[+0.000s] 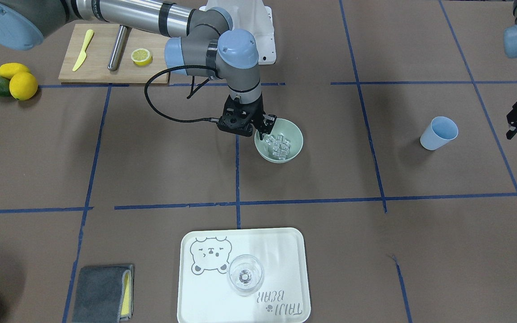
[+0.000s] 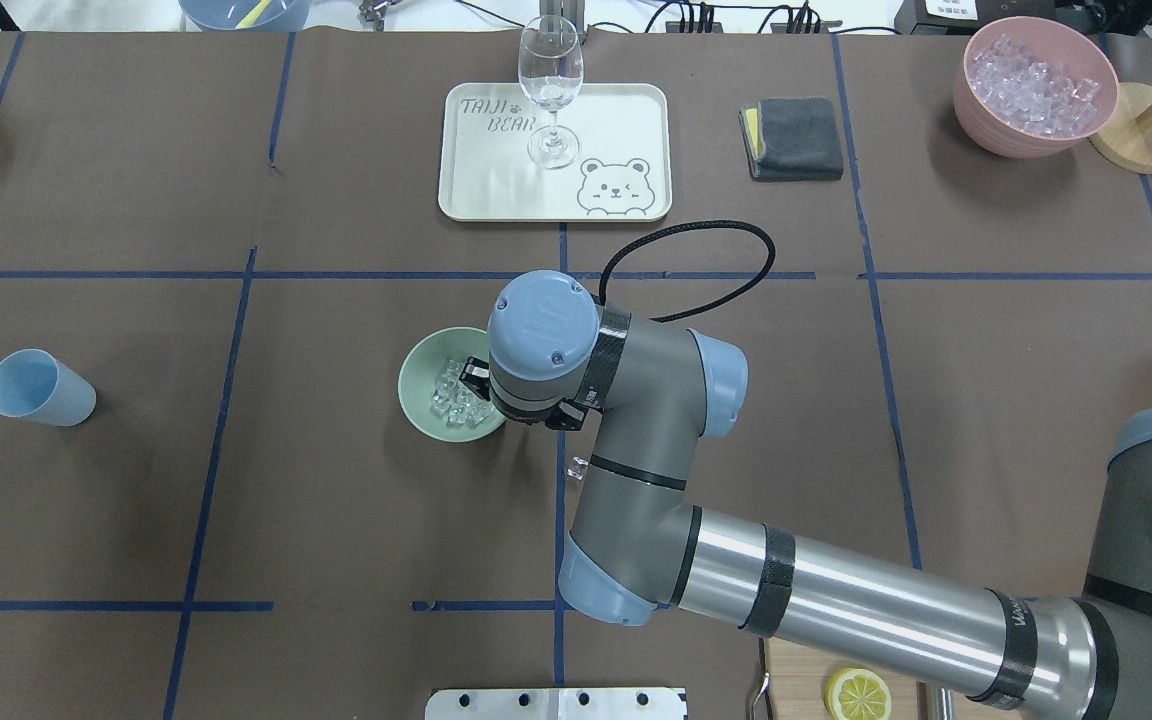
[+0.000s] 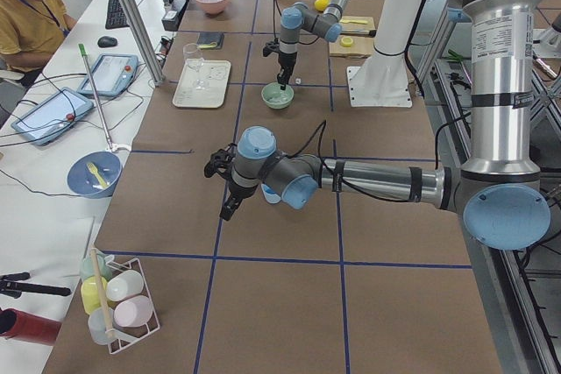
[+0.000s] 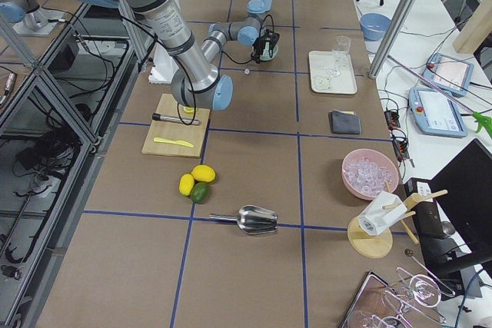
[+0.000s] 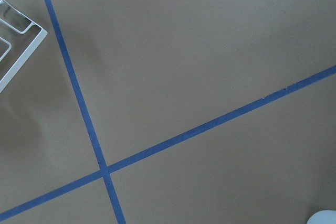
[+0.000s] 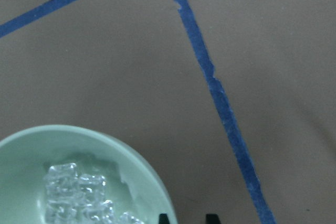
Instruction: Pour ice into bowl
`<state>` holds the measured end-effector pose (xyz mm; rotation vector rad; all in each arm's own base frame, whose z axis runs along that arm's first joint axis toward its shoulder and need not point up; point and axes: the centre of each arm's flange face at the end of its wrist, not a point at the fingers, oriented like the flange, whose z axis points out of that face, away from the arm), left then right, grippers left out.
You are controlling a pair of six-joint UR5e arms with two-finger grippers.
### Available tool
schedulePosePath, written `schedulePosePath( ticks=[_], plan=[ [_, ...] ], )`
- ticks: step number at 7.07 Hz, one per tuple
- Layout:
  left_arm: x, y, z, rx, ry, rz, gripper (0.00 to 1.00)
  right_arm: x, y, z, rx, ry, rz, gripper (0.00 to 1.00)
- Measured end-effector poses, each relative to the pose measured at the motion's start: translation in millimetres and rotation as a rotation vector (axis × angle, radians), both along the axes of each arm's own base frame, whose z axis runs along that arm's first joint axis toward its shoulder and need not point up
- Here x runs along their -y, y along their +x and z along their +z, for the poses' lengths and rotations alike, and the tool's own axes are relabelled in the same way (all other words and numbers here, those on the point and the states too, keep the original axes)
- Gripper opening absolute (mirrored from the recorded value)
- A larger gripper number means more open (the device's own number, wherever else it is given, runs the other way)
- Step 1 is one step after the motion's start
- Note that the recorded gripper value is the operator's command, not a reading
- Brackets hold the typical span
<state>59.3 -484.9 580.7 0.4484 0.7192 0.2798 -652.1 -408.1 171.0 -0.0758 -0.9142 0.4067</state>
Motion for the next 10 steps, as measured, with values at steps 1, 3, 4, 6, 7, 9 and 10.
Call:
schedulePosePath(
  ticks=[1,3,4,6,7,9,10],
  plan=[
    [-3,-1,1,-0.002,0.008,0.000,1.00,5,11,-8,0.023,0.008,0.018,0.00],
    [-4,-1,1,-0.006,0.019,0.001,1.00,10,96,1,0.072,0.026,0.059,0.00],
    [-5,-1,2,-0.005,0.015,0.000,1.00,8,151,27,0.081,0.031,0.063,0.00],
    [-4,-2,5,-0.002,0.011,-0.003,1.00,16,252,105,0.041,0.017,0.020,0.00],
    [-3,-1,5,-0.001,0.010,-0.005,1.00,23,307,155,0.001,0.026,-0.020,0.00],
    [-2,-1,4,-0.001,0.012,-0.005,1.00,26,408,258,-0.059,0.082,-0.108,0.00],
    [-2,-1,3,-0.002,0.013,-0.004,1.00,22,438,299,-0.078,0.105,-0.140,0.00]
  ],
)
